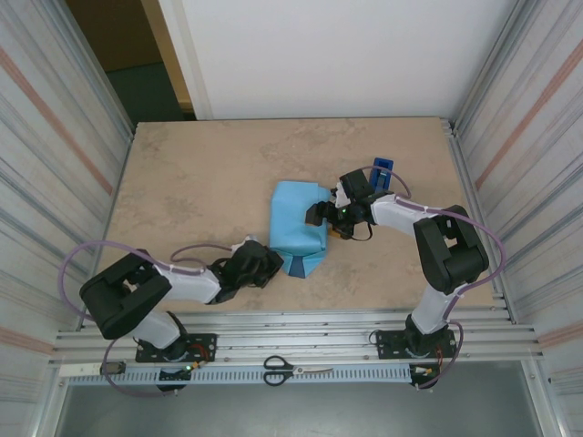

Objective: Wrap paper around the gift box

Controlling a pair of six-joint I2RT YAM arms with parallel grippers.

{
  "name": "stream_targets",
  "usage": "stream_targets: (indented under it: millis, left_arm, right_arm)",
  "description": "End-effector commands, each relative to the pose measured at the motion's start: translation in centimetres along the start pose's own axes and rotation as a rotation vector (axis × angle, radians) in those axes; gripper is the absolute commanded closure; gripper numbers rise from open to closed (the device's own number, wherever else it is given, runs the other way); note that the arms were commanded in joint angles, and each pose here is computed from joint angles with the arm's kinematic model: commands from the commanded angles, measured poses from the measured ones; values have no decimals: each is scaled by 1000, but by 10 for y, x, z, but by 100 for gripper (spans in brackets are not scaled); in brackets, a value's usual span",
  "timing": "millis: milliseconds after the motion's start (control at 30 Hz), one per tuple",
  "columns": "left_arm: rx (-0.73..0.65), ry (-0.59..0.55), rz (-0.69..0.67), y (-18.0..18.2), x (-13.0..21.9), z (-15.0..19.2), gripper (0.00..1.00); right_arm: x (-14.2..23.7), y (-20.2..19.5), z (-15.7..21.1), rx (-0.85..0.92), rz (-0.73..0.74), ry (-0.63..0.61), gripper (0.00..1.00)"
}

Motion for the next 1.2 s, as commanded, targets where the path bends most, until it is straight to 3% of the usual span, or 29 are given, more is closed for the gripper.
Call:
stream_targets:
  millis: [0,467,867,1167]
  left_arm:
    - [-3,-31,49,-15,-6,0,100]
    - [3,-159,-40,-3,-7,-17,100]
    - [31,-140,-115,10,-20,-14,100]
    - [-55,-150,-72,-15,6,-13,100]
  right_arm:
    - [-13,-25,35,-68,122,132,16]
    - [-13,-25,35,-65,115,136,16]
    - [-15,-25,35,-66,110,144,16]
    - [-13,-27,36,-68,117,141,16]
Point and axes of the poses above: each hand's point on the last joint's axis, 136 mm out from that joint toward the fingers, its own x axis back along the fingers, its own y axis along the line the jaws close on, z = x × y, the point moved 6 cm from there along x, back along the fingers, and after that the axes turned 12 degrees about x, right-handed, at the moved point
